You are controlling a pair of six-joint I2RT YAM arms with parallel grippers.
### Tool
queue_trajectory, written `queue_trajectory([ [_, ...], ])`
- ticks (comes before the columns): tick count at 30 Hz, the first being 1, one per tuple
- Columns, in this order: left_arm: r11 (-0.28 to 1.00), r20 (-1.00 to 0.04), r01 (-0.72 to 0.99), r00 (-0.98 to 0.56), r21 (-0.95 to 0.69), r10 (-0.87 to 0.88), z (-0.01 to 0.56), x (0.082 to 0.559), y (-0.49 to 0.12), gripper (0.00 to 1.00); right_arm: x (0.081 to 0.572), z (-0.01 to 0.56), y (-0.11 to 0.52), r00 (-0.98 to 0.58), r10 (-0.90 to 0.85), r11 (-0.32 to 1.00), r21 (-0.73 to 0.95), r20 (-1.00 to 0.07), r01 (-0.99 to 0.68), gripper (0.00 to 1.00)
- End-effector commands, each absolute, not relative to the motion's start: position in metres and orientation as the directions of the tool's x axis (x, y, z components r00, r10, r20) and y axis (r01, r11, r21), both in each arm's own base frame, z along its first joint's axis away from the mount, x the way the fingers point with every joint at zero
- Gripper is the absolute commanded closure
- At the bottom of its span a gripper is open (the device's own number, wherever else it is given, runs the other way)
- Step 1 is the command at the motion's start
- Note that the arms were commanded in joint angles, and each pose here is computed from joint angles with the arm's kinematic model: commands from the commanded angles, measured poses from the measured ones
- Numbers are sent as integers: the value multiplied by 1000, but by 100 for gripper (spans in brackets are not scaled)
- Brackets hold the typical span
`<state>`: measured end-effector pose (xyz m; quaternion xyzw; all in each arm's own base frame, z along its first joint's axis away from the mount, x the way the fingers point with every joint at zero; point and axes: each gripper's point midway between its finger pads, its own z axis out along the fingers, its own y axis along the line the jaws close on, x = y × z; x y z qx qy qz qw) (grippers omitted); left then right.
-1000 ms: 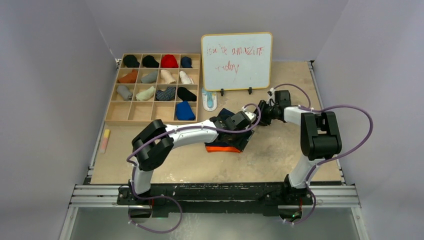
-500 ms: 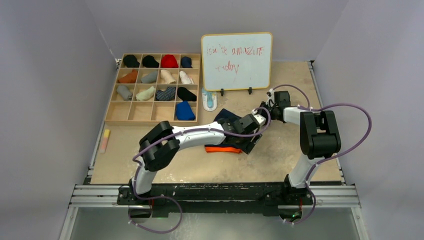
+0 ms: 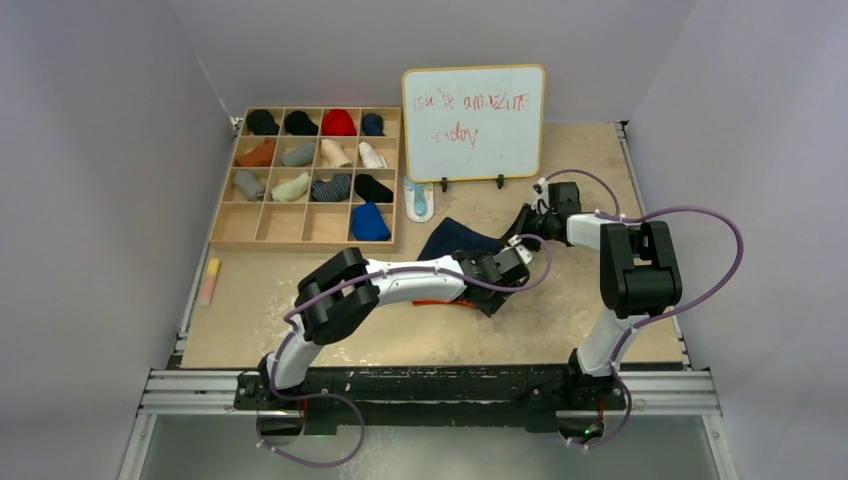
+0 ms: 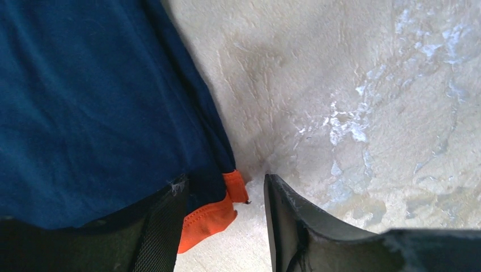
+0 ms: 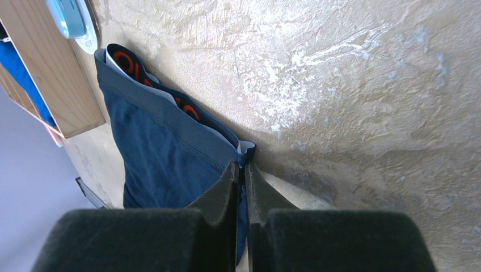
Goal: Roll the underwear
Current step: Fold the underwear at the center of the board.
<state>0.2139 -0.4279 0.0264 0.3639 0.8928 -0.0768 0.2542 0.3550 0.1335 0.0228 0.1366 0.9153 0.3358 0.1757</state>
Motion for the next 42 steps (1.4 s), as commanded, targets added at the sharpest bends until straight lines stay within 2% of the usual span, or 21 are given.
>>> queue_trajectory([
  [1,729,-541,677,-579,99,610,34,224,-433,52,355,32,135,-906,351,734,670,-236,110,95],
  [12,729,-539,676,-578,105,613,30,219,-435,81,356,40,135,-905,348,738,667,-246,102,95],
  [15,737,-554,670,-582,88,595,38,218,-438,97,355,41,134,-905,344,743,662,-251,99,96],
  [16,742,-567,667,-585,71,580,43,217,-440,100,355,42,131,-904,343,753,650,-254,103,96],
  [19,733,-624,678,-594,-49,508,70,208,-454,100,358,48,119,-895,339,794,598,-290,107,97],
  [22,672,-669,705,-614,-225,419,101,191,-474,100,357,58,106,-888,330,833,541,-321,115,98],
  [27,568,-657,698,-678,-436,329,131,170,-494,100,346,80,87,-871,334,881,449,-361,151,98],
  [32,533,-634,660,-725,-530,269,136,168,-495,100,344,99,75,-865,290,914,385,-409,124,98],
  [42,519,-552,517,-828,-681,100,121,191,-453,100,345,108,104,-894,206,929,368,-398,51,98],
])
